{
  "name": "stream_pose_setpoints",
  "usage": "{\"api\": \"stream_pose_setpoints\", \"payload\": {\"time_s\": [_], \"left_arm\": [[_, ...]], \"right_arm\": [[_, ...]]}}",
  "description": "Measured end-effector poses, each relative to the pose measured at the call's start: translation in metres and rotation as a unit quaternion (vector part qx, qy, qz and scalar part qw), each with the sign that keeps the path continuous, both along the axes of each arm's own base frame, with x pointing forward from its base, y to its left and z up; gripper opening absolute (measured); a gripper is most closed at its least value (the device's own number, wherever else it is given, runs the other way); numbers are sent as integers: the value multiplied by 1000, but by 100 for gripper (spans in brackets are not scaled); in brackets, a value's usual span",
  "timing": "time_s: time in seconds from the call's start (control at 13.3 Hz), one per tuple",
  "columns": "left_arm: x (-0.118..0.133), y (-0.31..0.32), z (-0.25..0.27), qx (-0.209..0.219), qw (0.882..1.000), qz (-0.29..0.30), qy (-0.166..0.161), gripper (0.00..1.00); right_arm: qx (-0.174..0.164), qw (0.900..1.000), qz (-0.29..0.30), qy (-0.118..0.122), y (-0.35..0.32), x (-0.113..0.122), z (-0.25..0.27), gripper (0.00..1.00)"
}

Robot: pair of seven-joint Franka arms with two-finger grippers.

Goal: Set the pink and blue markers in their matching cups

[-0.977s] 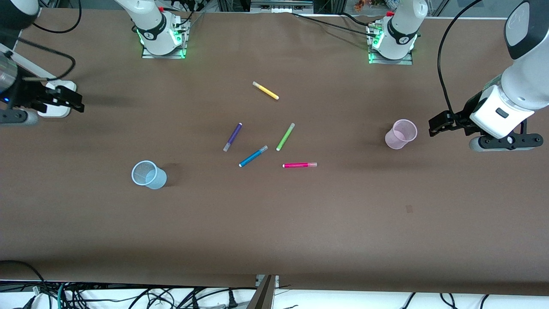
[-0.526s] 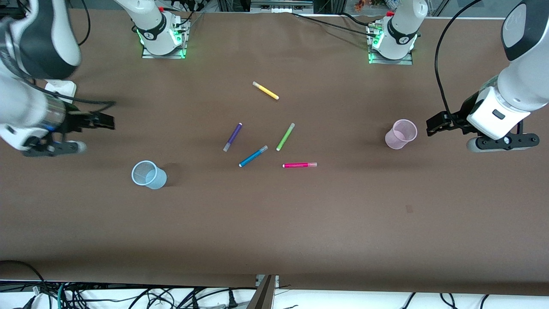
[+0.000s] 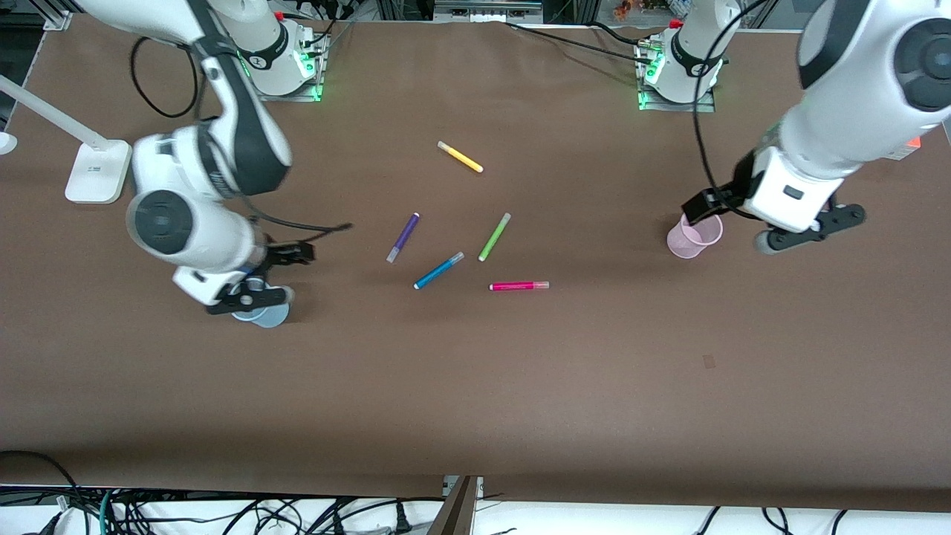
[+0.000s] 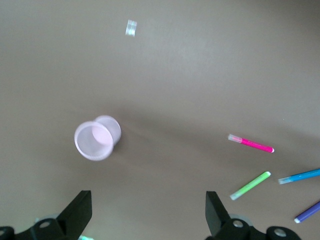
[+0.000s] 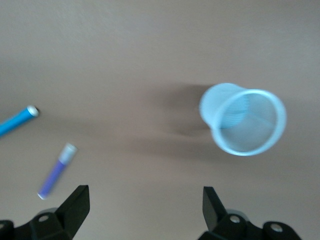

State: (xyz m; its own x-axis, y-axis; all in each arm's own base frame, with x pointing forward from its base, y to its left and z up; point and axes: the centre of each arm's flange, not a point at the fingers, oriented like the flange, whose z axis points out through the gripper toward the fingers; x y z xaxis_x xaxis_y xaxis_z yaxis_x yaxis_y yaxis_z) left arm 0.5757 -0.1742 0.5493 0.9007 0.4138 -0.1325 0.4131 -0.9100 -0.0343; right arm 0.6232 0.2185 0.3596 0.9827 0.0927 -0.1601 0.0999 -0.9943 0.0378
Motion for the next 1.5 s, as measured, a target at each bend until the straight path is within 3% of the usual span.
{"api": "stream_pose_setpoints", "payload": {"time_s": [0.3, 0.45, 0.6, 0.9, 1.13, 1.5], "left_arm": [[-11, -64, -35, 22, 992, 116, 36, 100], [-15, -99, -63, 34, 985, 163, 49, 100], [-15, -137, -101, 38, 973, 222, 56, 100], [-5, -183, -179, 29, 946, 315, 63, 100], [-1, -206, -235, 28, 920, 386, 61, 100], [-31, -253, -322, 79, 917, 391, 25, 100]], "right_arm": [[-14, 996, -88, -21, 84, -21, -46, 100], [-17, 989, -141, -33, 112, -29, -68, 100], [-14, 976, -214, -51, 138, -37, -89, 100], [1, 938, -337, -76, 183, -53, -128, 100], [-7, 927, -368, -72, 195, -64, -149, 100], [-15, 910, -410, -68, 196, -67, -172, 100]]}}
